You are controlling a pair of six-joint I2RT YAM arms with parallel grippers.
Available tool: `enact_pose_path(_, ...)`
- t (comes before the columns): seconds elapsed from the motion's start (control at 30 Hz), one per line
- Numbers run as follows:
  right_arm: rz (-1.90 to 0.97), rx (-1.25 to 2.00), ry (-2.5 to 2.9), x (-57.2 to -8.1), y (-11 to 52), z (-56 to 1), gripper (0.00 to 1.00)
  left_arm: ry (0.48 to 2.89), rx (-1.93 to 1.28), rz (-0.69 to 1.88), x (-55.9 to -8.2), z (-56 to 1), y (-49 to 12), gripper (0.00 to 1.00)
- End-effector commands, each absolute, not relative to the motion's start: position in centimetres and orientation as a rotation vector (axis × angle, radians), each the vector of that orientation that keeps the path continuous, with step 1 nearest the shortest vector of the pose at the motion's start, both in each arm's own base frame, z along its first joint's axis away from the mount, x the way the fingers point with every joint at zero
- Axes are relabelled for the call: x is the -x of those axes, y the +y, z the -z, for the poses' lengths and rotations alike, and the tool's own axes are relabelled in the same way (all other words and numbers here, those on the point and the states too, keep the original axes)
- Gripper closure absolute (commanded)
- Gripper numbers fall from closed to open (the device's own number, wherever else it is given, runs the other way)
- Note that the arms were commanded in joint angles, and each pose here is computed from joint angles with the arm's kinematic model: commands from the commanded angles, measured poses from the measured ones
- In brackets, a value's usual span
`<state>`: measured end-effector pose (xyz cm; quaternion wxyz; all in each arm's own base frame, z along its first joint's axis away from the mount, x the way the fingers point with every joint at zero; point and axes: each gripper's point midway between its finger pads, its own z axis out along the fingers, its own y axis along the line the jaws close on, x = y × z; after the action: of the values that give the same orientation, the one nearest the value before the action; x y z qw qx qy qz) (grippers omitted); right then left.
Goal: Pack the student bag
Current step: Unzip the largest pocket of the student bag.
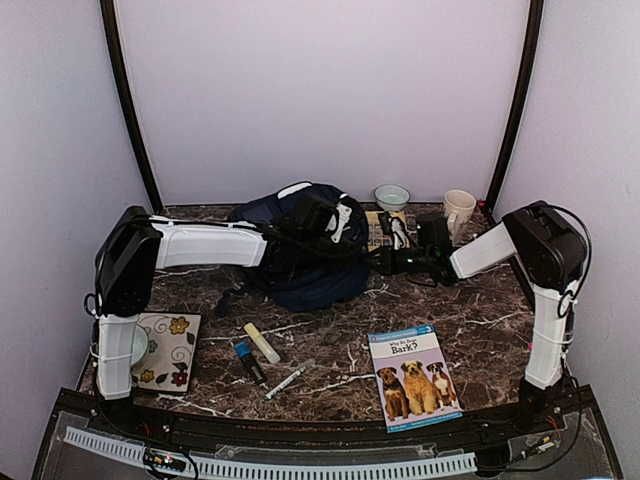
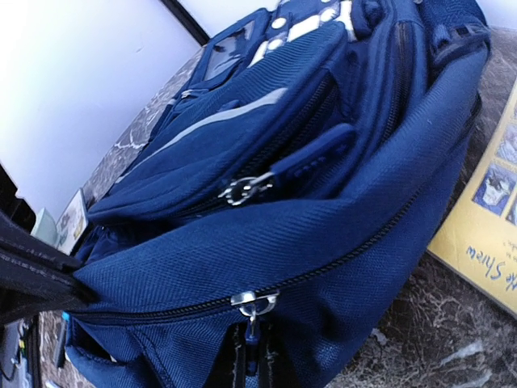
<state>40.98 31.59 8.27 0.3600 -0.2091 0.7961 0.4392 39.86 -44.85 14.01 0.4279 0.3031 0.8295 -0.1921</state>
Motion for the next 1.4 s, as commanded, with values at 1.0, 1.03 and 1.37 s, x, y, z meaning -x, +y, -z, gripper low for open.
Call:
enact_pose_path(1.0, -1.014, 0.647, 2.159, -34.3, 33.6, -12.4, 1.00, 1.992, -0.686, 0.480, -42.9, -18.0, -46.5, 1.00)
enact_pose_path(1.03, -1.040, 0.661, 2.159, -33.6, 33.9, -12.9, 1.00, 1.997, -0.687, 0.485, -43.0, -17.9, -46.6, 1.00)
enact_pose_path(1.37, -0.977, 0.620, 2.219, -32.1, 33.5, -13.0, 1.00, 2.028, -0.749, 0.545, -42.1, -18.0, -47.5, 1.00)
